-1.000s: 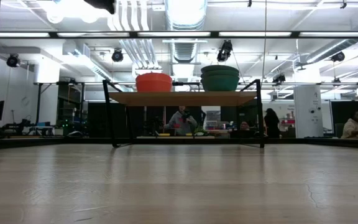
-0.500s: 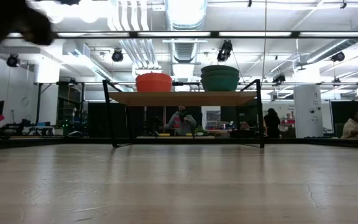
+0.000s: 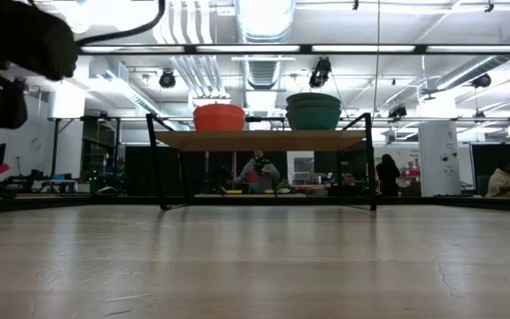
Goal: Pick & Place Mini bowls
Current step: Stack the orange bowl on top of the orange bowls on the shelf
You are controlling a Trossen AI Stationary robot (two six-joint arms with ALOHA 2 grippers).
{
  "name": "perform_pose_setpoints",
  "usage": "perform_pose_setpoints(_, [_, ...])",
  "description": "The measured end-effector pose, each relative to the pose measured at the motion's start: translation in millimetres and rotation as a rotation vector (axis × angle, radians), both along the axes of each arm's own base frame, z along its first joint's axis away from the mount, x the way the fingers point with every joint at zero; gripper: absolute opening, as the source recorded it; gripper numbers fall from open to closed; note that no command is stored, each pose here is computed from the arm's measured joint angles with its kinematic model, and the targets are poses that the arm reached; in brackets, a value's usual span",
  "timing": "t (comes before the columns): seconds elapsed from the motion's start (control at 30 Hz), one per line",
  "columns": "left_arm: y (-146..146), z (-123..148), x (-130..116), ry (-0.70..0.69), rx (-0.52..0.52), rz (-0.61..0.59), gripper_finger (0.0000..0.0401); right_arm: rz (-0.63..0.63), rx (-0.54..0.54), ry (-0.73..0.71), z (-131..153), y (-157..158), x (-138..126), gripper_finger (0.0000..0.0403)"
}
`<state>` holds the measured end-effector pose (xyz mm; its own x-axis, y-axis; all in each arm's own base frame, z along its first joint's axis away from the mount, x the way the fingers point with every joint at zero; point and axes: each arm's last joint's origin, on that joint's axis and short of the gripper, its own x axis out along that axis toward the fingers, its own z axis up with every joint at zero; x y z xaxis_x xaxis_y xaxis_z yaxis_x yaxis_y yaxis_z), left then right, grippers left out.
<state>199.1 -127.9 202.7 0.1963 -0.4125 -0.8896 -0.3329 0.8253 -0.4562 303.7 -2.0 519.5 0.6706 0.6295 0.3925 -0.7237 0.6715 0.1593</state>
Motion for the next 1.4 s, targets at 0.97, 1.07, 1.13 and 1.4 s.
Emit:
perform_pose_setpoints(0.97, [7, -38, -4, -0.104, 0.017, 0.084, 0.0008, -0.010, 0.005, 0.000, 0, -1, 0, 0.0224])
perform_pose_setpoints(1.07, [10, -38, -3, -0.108, 0.023, 0.092, 0.0003, -0.012, 0.006, -0.001, 0, -1, 0, 0.0224])
perform_pose_setpoints(1.13, [12, -37, -2, -0.107, 0.014, 0.102, 0.0002, -0.012, 0.006, 0.000, 0, -1, 0, 0.0224])
perform_pose_setpoints(1.4, [32, -12, 4, -0.159, -0.072, 0.169, 0.0001, -0.015, 0.006, 0.000, 0, -2, 0, 0.0224])
